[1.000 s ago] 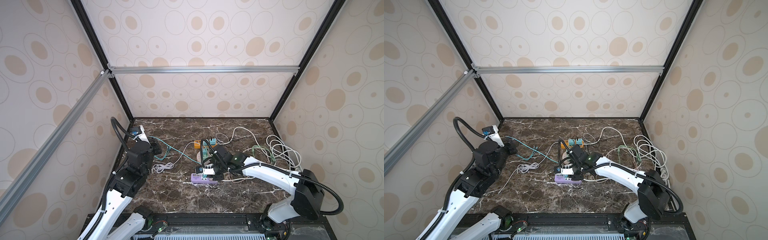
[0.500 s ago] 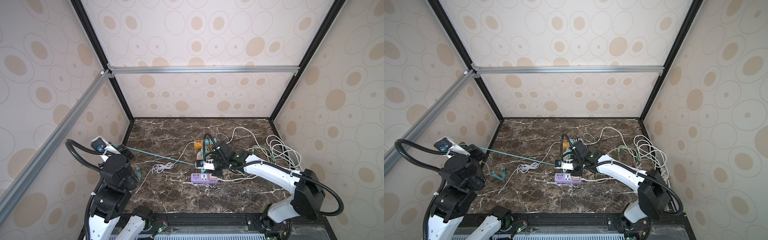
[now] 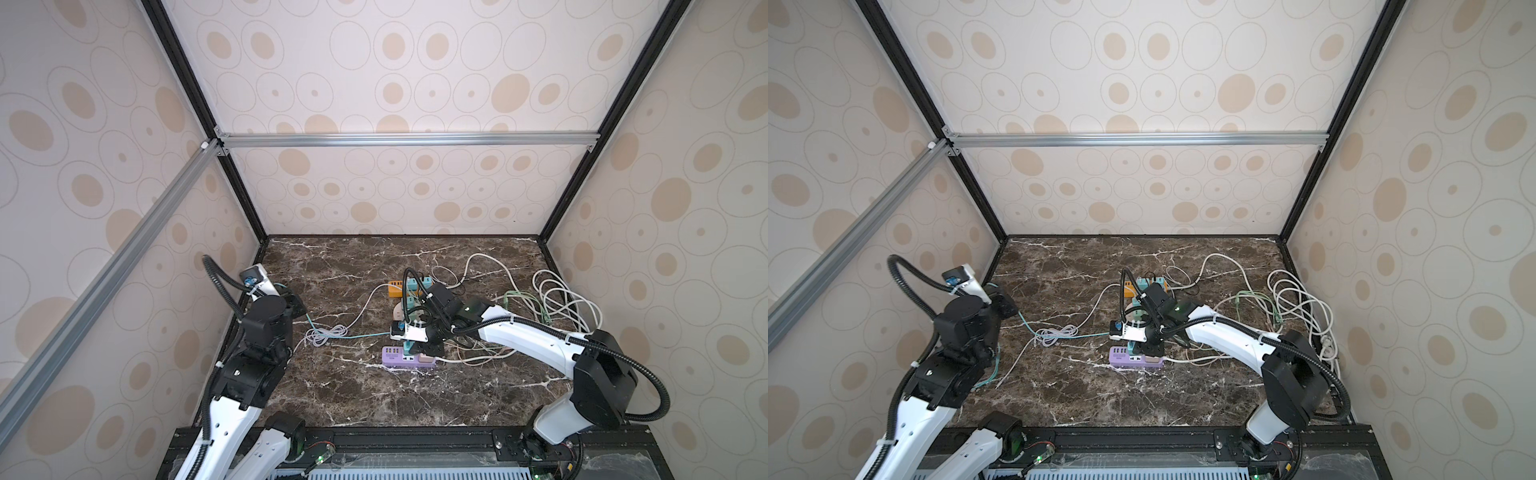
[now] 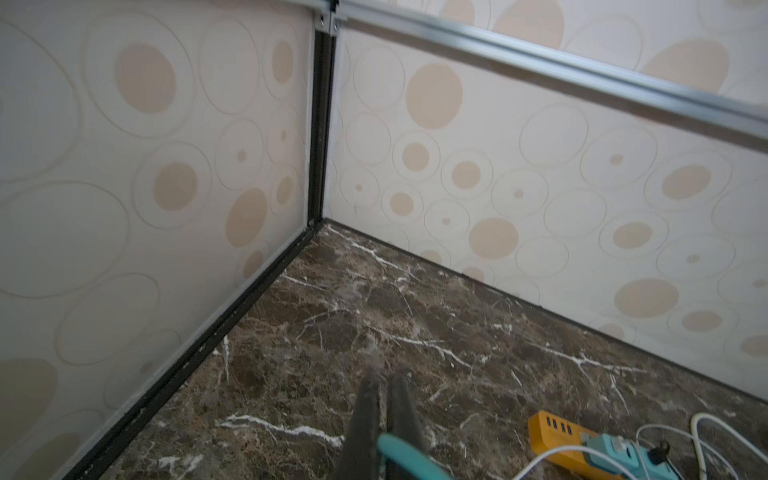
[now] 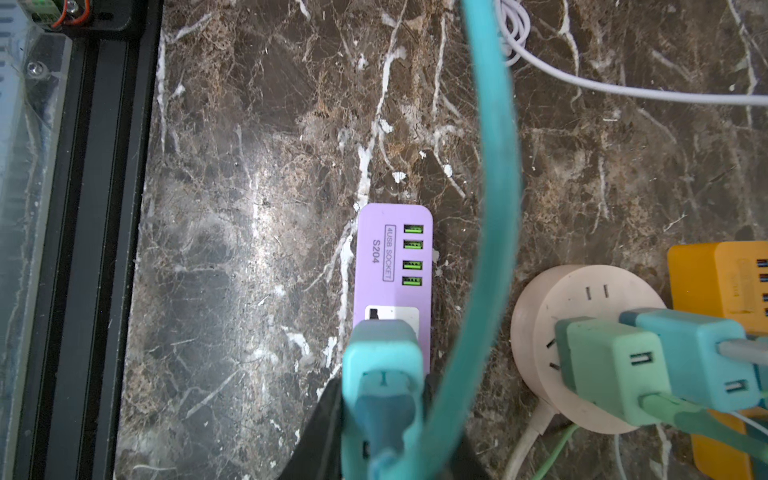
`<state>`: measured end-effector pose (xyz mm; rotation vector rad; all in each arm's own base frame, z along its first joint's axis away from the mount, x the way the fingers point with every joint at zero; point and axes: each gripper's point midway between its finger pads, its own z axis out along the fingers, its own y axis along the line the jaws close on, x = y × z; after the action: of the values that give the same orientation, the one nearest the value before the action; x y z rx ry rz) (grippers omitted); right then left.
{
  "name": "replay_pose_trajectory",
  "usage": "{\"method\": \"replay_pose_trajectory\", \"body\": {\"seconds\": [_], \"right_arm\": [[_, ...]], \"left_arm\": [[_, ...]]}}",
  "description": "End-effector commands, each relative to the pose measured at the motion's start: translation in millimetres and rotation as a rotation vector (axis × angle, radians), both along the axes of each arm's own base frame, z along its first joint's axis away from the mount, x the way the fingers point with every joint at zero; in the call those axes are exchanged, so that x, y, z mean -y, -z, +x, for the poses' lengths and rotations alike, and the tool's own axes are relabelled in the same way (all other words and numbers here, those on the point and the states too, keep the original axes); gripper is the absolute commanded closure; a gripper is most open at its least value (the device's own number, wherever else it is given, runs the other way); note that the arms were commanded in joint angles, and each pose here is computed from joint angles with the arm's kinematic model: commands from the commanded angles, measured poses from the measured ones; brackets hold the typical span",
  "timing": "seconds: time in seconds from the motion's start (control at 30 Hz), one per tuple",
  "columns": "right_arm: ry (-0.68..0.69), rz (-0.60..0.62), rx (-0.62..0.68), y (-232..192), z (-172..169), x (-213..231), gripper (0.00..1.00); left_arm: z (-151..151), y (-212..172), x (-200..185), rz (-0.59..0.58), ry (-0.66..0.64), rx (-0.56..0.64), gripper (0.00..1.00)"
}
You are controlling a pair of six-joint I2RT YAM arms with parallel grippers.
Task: Insert the plug
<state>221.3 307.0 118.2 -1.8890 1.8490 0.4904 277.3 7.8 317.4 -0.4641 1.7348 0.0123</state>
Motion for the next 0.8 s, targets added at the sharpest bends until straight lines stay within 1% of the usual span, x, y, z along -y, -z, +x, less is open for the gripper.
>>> {"method": "replay_pose_trajectory", "body": {"seconds": [0.0,0.27,0.4,0.57,0.67,0.77], "right_arm": [[0.010,-0.006,-0.075,12,-10,1,0.92],[-0.006,0.021,-0.077,11,-6,-11,0.92],[-0.022,0.027,-0.064,8,-4,-18,0.92],[-0.044,0.032,-0.065,2,-13,-34,0.93],[0.002,0.008,-0.049,1,-8,-32,0.95],[0.021,-0.046,-0.026,5,-8,-18,0.96]], "left_arm": [[4,-18,9,-0.100,0.040,0.090,1.00],[1,-6,-3,-0.062,-0.027,0.056,1.00],[1,-10,-8,-0.032,-0.054,0.065,1.00],[3,-13,-10,-0.010,-0.065,0.063,1.00],[3,-11,-13,-0.002,-0.082,0.056,1.00],[3,-11,-13,0.009,-0.085,0.049,1.00]]}}
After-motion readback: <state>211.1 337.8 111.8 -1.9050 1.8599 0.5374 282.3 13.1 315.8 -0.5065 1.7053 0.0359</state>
